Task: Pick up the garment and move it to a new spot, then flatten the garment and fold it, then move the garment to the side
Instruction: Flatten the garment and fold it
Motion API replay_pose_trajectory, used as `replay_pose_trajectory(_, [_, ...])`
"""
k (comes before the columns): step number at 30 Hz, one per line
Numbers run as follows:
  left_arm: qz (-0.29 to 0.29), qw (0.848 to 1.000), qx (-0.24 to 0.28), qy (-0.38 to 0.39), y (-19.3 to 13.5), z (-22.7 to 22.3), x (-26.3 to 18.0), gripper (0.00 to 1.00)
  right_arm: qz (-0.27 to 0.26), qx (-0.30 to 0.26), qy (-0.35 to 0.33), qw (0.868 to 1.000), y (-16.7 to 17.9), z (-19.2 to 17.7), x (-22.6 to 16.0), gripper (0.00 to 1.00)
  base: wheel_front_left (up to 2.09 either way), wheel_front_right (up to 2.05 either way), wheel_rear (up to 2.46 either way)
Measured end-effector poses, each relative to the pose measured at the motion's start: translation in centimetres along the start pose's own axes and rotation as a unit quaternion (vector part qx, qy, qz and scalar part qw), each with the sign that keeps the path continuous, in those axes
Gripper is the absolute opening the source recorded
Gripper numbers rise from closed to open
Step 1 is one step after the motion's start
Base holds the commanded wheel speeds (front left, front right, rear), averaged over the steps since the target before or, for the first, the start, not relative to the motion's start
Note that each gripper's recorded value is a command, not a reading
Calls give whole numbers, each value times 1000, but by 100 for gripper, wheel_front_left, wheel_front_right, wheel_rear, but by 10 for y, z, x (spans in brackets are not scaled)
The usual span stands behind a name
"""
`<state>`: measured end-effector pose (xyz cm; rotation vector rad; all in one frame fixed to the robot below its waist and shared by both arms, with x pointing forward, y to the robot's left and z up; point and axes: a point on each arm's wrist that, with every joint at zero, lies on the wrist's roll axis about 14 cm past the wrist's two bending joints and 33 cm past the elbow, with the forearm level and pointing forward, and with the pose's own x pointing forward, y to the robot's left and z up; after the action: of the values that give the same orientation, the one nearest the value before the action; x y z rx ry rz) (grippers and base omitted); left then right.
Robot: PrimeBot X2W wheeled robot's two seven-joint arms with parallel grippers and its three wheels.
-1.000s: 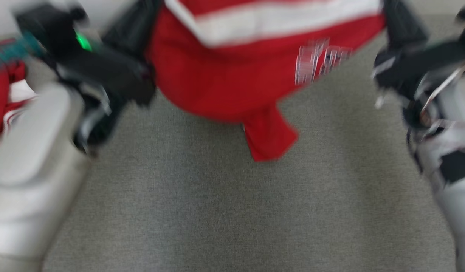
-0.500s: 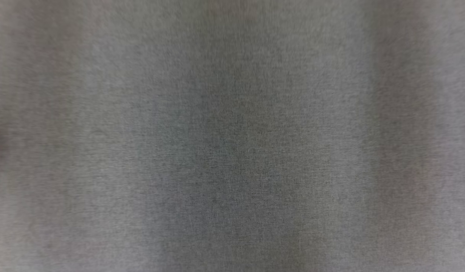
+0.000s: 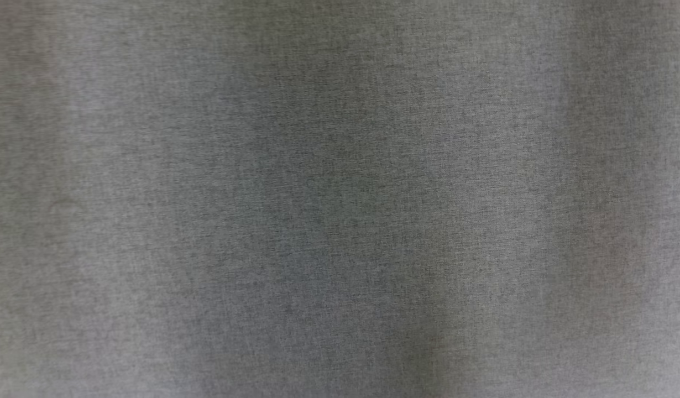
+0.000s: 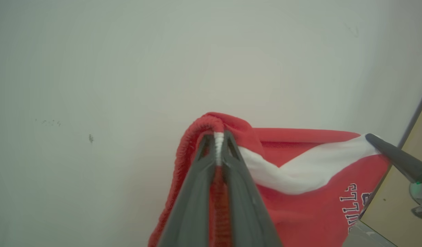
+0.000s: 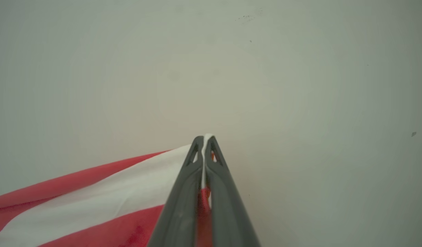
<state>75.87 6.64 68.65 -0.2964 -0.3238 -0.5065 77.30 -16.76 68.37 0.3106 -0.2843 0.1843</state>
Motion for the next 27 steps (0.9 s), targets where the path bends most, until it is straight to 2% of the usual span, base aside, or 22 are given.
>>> replay_pose_trajectory(7, [11,1000,-21,9,10,-23,0,0,-7,-26,31,999,-11,-25,-6,0,0,0,0])
replay_pose_trajectory(15, [-5,999,-39,16,-2,-47,-25,0,12,-9,66,998,0,-56,-34,0,0,0,0])
replay_pose_trajectory(19, [-23,997,-58,37,-16,-69,-56,0,29,4,95,995,3,-76,-66,0,0,0,0])
replay_pose_trajectory(23, [-21,996,-63,59,-19,-84,-95,0,34,31,127,991,-1,-95,-110,0,0,0,0])
replay_pose_trajectory(27, [-17,994,-75,77,-38,-94,-136,0,33,62,154,986,-2,-106,-158,0,0,0,0])
